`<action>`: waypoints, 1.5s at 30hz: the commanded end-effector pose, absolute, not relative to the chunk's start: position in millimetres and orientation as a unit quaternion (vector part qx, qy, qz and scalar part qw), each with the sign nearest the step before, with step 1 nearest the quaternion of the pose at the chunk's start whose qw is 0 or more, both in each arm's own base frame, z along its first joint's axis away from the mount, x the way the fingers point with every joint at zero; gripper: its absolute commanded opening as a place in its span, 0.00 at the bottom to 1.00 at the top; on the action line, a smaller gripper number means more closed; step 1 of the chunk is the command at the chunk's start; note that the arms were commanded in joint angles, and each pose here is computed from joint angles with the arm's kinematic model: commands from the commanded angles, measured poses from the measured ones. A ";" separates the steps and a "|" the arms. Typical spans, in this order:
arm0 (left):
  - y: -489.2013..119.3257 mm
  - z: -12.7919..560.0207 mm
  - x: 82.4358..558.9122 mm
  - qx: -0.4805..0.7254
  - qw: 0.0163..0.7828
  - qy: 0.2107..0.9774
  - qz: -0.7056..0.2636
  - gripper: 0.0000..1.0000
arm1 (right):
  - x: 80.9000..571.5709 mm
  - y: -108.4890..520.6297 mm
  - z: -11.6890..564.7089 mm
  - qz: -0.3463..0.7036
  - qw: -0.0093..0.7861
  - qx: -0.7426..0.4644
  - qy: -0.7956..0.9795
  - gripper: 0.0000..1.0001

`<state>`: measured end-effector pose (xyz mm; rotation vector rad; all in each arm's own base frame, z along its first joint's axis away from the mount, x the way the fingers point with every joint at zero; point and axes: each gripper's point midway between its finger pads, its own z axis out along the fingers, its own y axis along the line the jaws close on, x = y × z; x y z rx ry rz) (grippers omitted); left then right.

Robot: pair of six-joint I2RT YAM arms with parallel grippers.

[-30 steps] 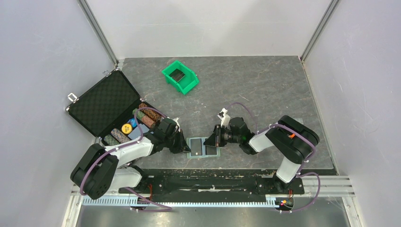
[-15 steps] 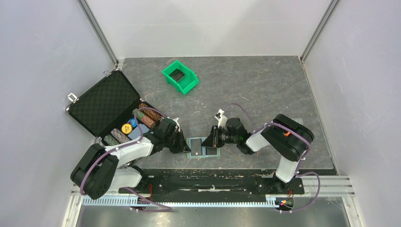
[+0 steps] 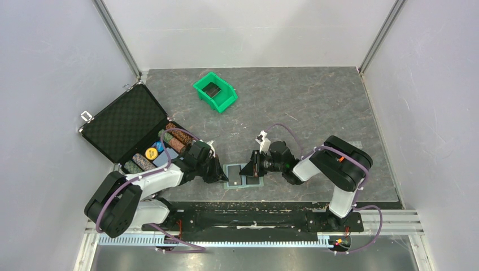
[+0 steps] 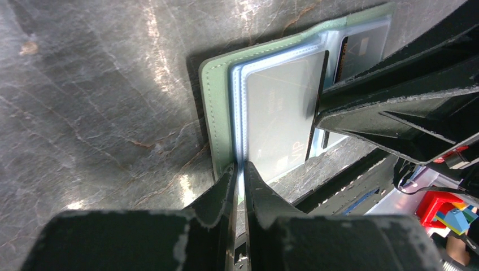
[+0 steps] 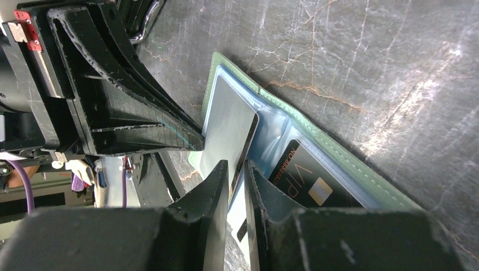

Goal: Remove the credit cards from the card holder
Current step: Remove the credit card from the card holder.

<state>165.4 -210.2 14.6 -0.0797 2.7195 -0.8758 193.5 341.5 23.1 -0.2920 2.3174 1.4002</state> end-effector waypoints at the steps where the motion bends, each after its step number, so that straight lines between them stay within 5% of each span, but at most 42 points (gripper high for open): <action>1: -202.8 -3.6 160.4 -0.043 0.133 0.950 -0.281 0.14 | 197.9 351.0 30.8 0.517 0.219 -0.110 0.820 0.19; 8: -203.5 -3.2 160.8 -0.044 0.134 0.949 -0.282 0.14 | 196.6 351.9 30.3 0.519 0.216 -0.110 0.819 0.17; 13: -202.8 -5.4 160.4 -0.045 0.131 0.950 -0.279 0.14 | 195.9 351.9 33.7 0.525 0.218 -0.113 0.815 0.00; 38: -197.5 -7.4 161.9 -0.045 0.131 0.956 -0.258 0.12 | 204.6 307.6 40.4 0.511 0.235 -0.090 0.822 0.00; 45: -198.7 -5.9 163.2 -0.045 0.133 0.955 -0.261 0.13 | 194.0 318.5 69.8 0.587 0.208 -0.062 0.780 0.00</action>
